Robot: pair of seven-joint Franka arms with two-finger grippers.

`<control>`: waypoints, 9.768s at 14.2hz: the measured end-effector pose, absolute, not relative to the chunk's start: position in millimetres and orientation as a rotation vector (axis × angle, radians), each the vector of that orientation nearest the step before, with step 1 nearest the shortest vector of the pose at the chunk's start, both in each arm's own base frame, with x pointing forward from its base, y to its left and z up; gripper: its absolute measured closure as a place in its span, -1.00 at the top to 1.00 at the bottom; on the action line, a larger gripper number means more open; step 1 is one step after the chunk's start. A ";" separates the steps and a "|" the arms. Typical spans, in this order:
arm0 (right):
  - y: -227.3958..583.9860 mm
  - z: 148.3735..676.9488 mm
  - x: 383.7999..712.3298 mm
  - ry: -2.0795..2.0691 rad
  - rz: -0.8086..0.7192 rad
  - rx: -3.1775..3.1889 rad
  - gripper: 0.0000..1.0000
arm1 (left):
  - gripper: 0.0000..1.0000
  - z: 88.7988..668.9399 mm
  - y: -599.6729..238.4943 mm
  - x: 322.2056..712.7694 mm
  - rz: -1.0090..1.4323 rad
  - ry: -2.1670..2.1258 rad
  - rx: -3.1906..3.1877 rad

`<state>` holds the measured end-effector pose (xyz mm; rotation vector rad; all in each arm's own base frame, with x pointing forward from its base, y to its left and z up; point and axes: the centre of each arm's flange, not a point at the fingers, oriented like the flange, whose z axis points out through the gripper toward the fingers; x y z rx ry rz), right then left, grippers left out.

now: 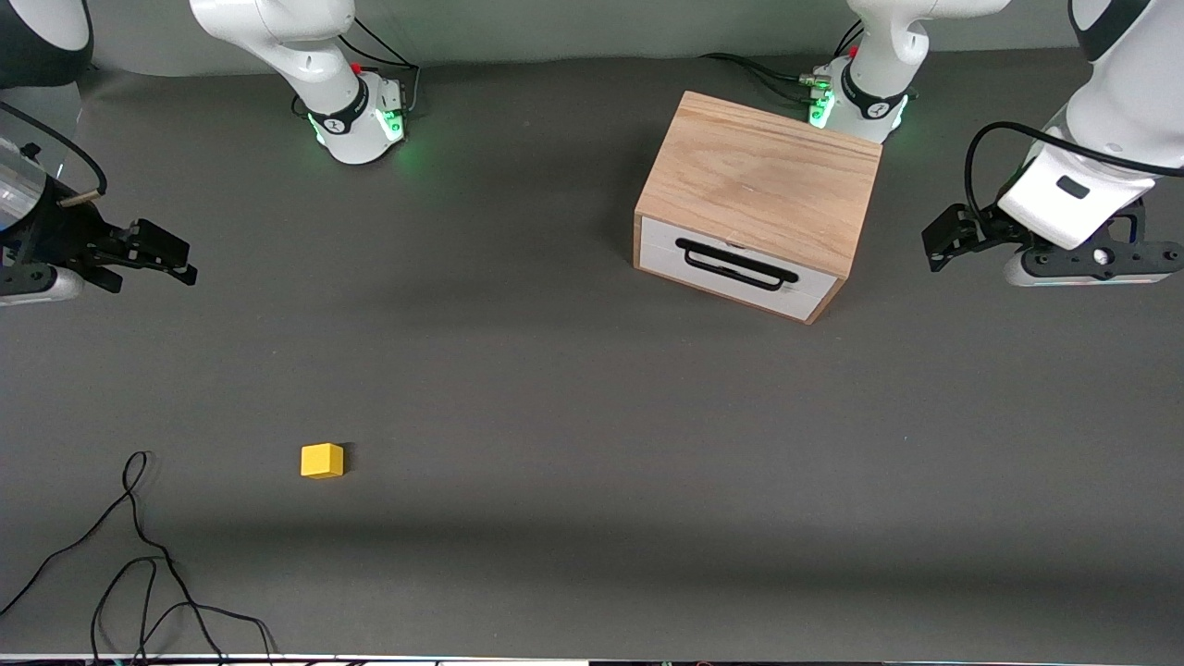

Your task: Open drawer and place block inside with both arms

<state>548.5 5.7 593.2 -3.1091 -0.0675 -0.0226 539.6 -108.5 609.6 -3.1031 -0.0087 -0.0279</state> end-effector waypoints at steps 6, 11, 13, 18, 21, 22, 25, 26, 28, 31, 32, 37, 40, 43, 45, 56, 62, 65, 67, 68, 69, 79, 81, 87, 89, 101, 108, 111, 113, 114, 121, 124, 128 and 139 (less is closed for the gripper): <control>5.5 555.3 576.1 -0.064 -0.024 -3.109 1.00 | 1.00 609.6 -108.2 539.7 -0.028 -0.010 -3.103; 8.7 503.5 608.5 -0.067 -0.045 -3.108 1.00 | 1.00 608.6 -108.4 540.1 -0.025 -0.009 -3.103; 8.3 487.3 616.8 -0.065 -0.040 -3.108 1.00 | 1.00 603.0 -109.2 542.1 -0.008 -0.007 -3.102; 7.6 485.9 627.9 -0.062 -0.123 -3.107 1.00 | 1.00 570.9 -125.0 546.8 0.131 0.033 -3.098; 8.6 480.3 640.7 -0.063 -0.168 -3.105 1.00 | 1.00 561.2 -151.0 540.8 0.177 -0.065 -3.086; 8.7 472.5 648.5 -0.062 -0.201 -3.103 1.00 | 0.99 553.6 -163.4 540.2 0.194 -0.141 -3.076; 11.8 431.4 673.2 -0.066 -0.218 -3.101 1.00 | 1.00 518.9 -197.3 542.8 0.294 -0.393 -3.051; 14.3 413.2 683.8 -0.071 -0.210 -3.100 1.00 | 0.99 507.6 -202.7 544.7 0.335 -0.488 -3.038; 16.7 381.7 702.0 -0.074 -0.183 -3.099 1.00 | 1.00 487.0 -211.4 548.3 0.393 -0.637 -2.994; 18.5 333.5 713.8 -0.076 -0.115 -3.101 1.00 | 0.99 451.6 -236.1 554.0 0.434 -0.858 -2.922; 18.7 318.1 716.2 -0.075 -0.110 -3.101 1.00 | 0.99 436.4 -247.1 555.2 0.447 -0.937 -2.886; 16.9 273.9 717.6 -0.069 -0.048 -3.104 1.00 | 1.00 358.7 -286.0 552.7 0.509 -1.257 -2.638; 15.0 254.0 715.8 -0.064 -0.006 -3.106 1.00 | 1.00 332.7 -286.5 553.1 0.534 -1.351 -2.534; 14.1 244.0 716.4 -0.062 -0.010 -3.107 1.00 | 1.00 307.7 -306.2 541.9 0.547 -1.385 -2.455; 13.9 241.5 716.2 -0.061 -0.006 -3.107 1.00 | 0.99 295.5 -319.0 533.7 0.553 -1.373 -2.433; 13.8 236.9 715.7 -0.061 0.001 -3.107 1.00 | 0.98 263.8 -328.3 517.9 0.579 -1.347 -2.372; 13.8 236.5 715.7 -0.061 0.002 -3.107 1.00 | 0.97 245.7 -329.4 521.8 0.558 -1.367 -2.391; 13.7 236.4 715.7 -0.061 0.002 -3.107 1.00 | 0.97 248.1 -333.0 521.2 0.508 -1.355 -2.405; 13.8 236.4 715.7 -0.061 0.003 -3.107 1.00 | 0.98 254.7 -339.3 522.9 0.427 -1.345 -2.443; 13.7 236.4 715.7 -0.061 0.003 -3.107 1.00 | 0.98 260.1 -341.2 527.4 0.392 -1.356 -2.474; 13.7 236.4 715.7 -0.061 0.003 -3.107 1.00 | 0.98 264.7 -342.7 532.9 0.366 -1.365 -2.506; 13.9 182.4 700.0 -0.057 -0.053 -3.110 1.00 | 0.98 288.5 -344.7 566.1 0.320 -1.386 -2.643; 15.5 181.3 699.3 -0.060 -0.051 -3.110 1.00 | 0.99 289.6 -344.1 570.3 0.321 -1.398 -2.646; 16.9 181.5 699.3 -0.063 -0.051 -3.110 0.10 | 0.99 290.3 -339.9 575.5 0.344 -1.425 -2.641; 16.9 181.5 699.3 -0.063 -0.051 -3.110 0.10 | 0.99 300.0 -334.7 584.7 0.302 -1.403 -2.660; 57.2 222.7 707.6 -0.110 -0.064 -3.096 0.10 | 1.00 567.2 -254.4 586.4 0.296 -1.053 -2.803; 272.7 430.9 675.4 0.150 0.096 -3.107 0.10 | 1.00 610.2 -122.2 585.4 0.278 -0.283 -3.073; 370.6 469.0 631.2 0.295 0.047 -3.083 0.10 | 1.00 611.3 -99.4 583.4 0.222 -0.167 -3.103; 434.9 478.7 592.2 0.410 0.031 -3.055 0.10 | 1.00 605.8 -107.5 572.1 0.174 -0.109 -3.109; 467.2 480.6 570.1 0.464 0.022 -3.035 0.10 | 1.00 602.5 -110.6 565.3 0.150 -0.087 -3.109; 616.8 419.5 460.9 0.674 0.000 -2.910 0.10 | 1.00 599.7 -74.3 558.7 0.075 0.022 -3.122; 623.0 398.4 456.3 0.715 0.021 -2.925 0.10 | 1.00 599.9 -67.0 562.9 0.035 0.017 -3.131; 634.3 384.4 440.4 0.728 0.040 -2.943 0.10 | 1.00 612.7 -72.1 564.7 -0.084 0.054 -3.097; 636.9 340.6 426.9 0.768 0.042 -3.017 0.10 | 1.00 636.8 -66.9 544.8 -0.087 0.081 -3.078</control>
